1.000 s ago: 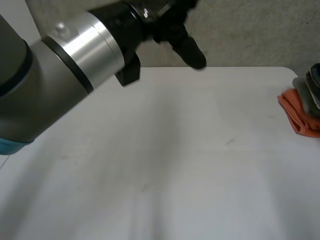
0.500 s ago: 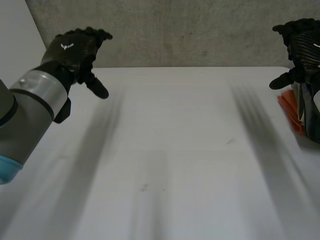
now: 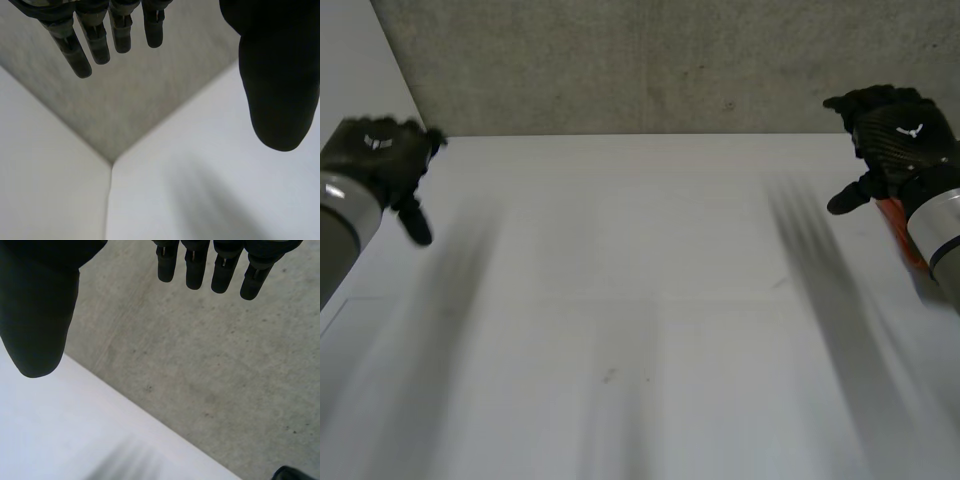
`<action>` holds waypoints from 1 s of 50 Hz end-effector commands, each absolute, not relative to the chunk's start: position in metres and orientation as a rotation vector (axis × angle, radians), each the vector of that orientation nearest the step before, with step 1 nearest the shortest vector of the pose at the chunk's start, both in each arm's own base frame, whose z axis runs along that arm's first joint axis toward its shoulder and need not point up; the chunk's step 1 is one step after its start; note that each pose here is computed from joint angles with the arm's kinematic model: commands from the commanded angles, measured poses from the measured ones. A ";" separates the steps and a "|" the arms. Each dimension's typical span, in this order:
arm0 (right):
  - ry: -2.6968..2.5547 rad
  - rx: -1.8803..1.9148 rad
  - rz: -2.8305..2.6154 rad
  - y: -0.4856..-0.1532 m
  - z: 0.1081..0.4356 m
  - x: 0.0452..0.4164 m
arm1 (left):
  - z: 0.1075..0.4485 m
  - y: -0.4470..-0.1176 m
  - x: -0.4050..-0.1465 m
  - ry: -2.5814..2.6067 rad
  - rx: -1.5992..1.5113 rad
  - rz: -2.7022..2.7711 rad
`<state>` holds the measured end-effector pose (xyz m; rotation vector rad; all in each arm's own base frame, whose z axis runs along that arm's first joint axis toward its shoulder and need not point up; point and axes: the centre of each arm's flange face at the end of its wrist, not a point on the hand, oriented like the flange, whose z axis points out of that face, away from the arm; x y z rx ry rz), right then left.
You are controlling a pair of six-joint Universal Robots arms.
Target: Fold the laundry.
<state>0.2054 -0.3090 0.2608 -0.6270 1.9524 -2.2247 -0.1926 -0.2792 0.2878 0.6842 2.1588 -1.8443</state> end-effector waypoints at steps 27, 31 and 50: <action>2.043 -0.909 -2.060 -0.299 0.202 0.241 | 0.202 -0.301 -0.055 2.032 0.803 -1.610; 2.050 -0.914 -2.053 -0.298 0.200 0.240 | 0.207 -0.323 -0.055 1.899 0.817 -1.685; 2.059 -0.915 -2.048 -0.298 0.197 0.239 | 0.164 -0.445 -0.100 1.922 0.759 -1.776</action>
